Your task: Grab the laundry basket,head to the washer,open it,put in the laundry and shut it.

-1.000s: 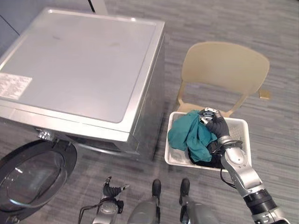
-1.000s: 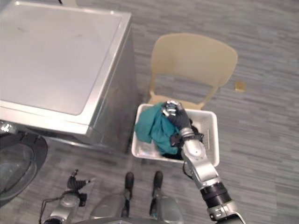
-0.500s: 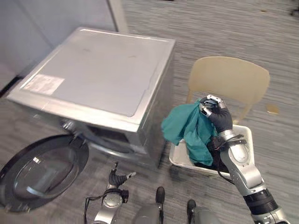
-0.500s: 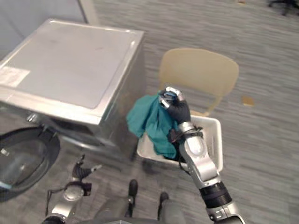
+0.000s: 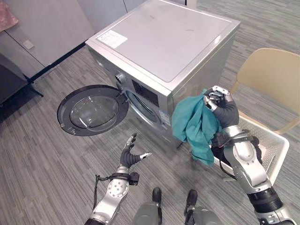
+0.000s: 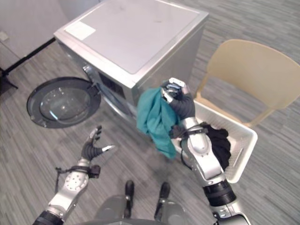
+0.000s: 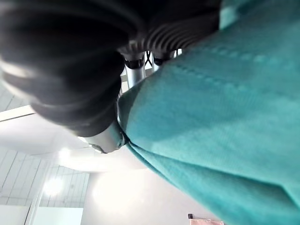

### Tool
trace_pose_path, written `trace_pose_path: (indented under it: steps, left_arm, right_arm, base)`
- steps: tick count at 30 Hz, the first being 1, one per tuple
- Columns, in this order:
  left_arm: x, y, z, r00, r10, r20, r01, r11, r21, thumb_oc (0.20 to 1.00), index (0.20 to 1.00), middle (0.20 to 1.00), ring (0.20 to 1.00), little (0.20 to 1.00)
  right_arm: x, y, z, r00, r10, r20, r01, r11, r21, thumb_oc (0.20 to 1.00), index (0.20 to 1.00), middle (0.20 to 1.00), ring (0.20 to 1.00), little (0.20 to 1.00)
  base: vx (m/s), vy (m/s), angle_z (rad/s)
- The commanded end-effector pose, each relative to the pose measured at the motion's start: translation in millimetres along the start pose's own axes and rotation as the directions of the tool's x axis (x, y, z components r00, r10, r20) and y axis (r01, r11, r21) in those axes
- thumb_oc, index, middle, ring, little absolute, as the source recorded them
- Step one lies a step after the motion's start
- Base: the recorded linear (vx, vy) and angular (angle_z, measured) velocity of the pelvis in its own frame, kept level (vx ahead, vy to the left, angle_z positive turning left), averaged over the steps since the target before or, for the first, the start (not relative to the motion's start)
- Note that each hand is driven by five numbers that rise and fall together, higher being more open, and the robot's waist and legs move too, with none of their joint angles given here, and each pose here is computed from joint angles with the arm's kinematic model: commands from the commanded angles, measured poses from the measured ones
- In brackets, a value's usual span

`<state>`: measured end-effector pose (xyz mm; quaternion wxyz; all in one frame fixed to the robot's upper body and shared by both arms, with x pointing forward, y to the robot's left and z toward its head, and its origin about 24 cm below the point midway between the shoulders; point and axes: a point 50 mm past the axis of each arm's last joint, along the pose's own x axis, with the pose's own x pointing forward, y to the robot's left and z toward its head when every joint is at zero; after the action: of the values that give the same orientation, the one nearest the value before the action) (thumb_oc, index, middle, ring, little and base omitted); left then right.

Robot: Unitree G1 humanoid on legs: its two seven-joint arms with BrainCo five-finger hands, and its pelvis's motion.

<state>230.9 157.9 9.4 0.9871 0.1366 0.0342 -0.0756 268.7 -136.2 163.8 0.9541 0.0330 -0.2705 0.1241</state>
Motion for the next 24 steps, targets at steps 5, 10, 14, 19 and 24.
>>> trace_pose_path:
  steps: [5,10,14,19,24]
  left_arm:
    - [28,-27,66,0.933,-0.167,0.319,0.094,0.968,0.232,1.000,1.000,1.000,1.000,1.000]
    - [41,-44,84,0.909,-0.177,0.378,0.092,0.968,0.233,1.000,1.000,1.000,1.000,1.000]
    - [44,-58,87,0.904,-0.195,0.379,0.116,0.968,0.222,1.000,1.000,1.000,1.000,1.000]
    - [51,-71,84,0.920,-0.189,0.345,0.133,0.975,0.179,0.200,0.200,0.200,0.200,0.200]
    - [48,-60,84,0.926,-0.133,0.354,0.090,0.986,0.137,0.200,0.200,0.200,0.200,0.200]
  right_arm:
    - [12,45,28,0.969,0.154,0.191,-0.187,0.968,0.170,0.200,0.200,0.200,0.200,0.200]
    - [14,65,29,0.955,0.217,0.201,-0.262,0.937,0.233,0.200,0.200,0.200,0.200,0.200]
    - [13,83,23,0.952,0.247,0.179,-0.295,0.892,0.341,0.200,0.200,0.200,0.200,0.200]
    - [15,104,19,0.946,0.280,0.165,-0.325,0.839,0.436,0.200,0.200,0.200,0.200,0.200]
    - [10,102,11,0.951,0.283,0.123,-0.309,0.854,0.418,0.200,0.200,0.200,0.200,0.200]
  base:
    - [0.07,0.078,0.18]
    - [0.05,0.053,-0.14]
    - [0.02,0.047,-0.03]
    - [0.00,0.025,-0.05]
    - [0.00,0.000,0.00]
